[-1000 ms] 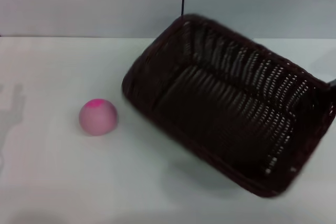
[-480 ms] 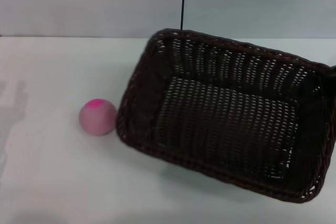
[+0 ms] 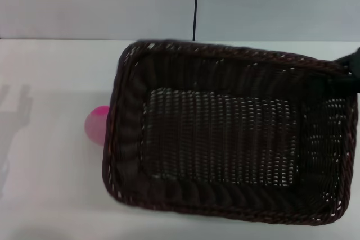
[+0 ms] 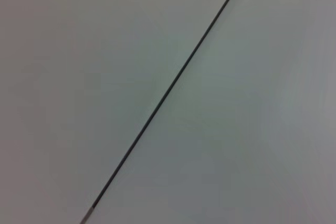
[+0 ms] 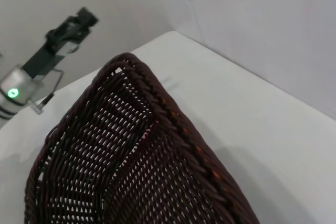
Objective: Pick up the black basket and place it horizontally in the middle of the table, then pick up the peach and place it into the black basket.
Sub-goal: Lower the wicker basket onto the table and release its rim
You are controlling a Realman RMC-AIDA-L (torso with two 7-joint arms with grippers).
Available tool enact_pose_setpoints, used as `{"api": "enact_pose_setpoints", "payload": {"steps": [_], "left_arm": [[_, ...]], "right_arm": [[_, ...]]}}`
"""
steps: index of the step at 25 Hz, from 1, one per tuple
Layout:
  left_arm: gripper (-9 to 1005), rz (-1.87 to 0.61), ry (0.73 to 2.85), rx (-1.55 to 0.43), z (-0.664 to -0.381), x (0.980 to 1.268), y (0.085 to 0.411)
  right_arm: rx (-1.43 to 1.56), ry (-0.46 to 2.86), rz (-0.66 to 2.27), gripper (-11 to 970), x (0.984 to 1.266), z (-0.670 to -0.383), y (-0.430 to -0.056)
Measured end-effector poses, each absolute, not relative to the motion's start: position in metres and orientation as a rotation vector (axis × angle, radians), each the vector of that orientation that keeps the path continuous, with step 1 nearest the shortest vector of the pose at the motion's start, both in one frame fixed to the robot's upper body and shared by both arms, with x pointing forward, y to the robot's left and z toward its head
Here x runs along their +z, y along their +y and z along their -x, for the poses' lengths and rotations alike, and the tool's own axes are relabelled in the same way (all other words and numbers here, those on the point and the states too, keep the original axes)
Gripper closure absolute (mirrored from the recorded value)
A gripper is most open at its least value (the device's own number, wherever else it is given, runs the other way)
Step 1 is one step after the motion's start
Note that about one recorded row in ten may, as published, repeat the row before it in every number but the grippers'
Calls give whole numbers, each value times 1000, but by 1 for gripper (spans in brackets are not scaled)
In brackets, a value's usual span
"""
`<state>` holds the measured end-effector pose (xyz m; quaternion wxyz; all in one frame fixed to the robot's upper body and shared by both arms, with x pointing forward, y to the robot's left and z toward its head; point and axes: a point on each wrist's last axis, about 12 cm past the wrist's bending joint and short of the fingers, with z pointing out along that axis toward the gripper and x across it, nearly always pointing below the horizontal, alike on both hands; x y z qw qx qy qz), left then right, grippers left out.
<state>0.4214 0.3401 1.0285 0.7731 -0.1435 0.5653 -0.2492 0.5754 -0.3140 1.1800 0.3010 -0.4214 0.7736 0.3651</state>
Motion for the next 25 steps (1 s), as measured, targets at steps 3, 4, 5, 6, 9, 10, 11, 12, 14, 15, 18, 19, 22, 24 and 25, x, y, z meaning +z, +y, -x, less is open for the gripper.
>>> {"api": "enact_pose_setpoints", "payload": {"steps": [3, 4, 5, 6, 9, 10, 11, 12, 14, 15, 18, 19, 22, 24, 25], "left_arm": [[490, 304, 1231, -550, -423, 1028, 338], [490, 304, 1231, -550, -423, 1028, 338], [490, 304, 1231, -552, -423, 1028, 338], [490, 302, 1231, -561, -424, 1028, 336], [491, 298, 1234, -572, -424, 1028, 334], [491, 296, 1235, -574, -424, 1028, 334], [491, 297, 1235, -576, -424, 1028, 333], [491, 297, 1235, -576, -424, 1028, 333], [491, 302, 1232, -583, -424, 1028, 331], [491, 306, 1231, -586, -423, 1027, 331], [490, 310, 1231, -591, -422, 1027, 330], [490, 310, 1231, -591, -422, 1027, 330], [491, 304, 1231, -599, -422, 1027, 328], [492, 301, 1231, -603, -421, 1027, 328], [492, 302, 1231, -606, -421, 1027, 327]], "right_arm": [[929, 1989, 1191, 778, 1180, -585, -308], [929, 1989, 1191, 778, 1180, -585, -308], [909, 1975, 1201, 778, 1180, -588, -307], [866, 1955, 1209, 778, 1180, -592, -306], [811, 1932, 1218, 778, 1181, -598, -306], [796, 1928, 1217, 778, 1181, -600, -306], [780, 1925, 1216, 779, 1181, -601, -306], [780, 1925, 1216, 779, 1181, -601, -306], [759, 1917, 1218, 779, 1180, -603, -306], [757, 1913, 1222, 779, 1179, -604, -306], [740, 1915, 1234, 779, 1174, -607, -305], [740, 1915, 1234, 779, 1174, -607, -305], [727, 1917, 1241, 779, 1171, -608, -305], [718, 1910, 1249, 779, 1170, -608, -305], [713, 1905, 1255, 779, 1169, -609, -305]]}}
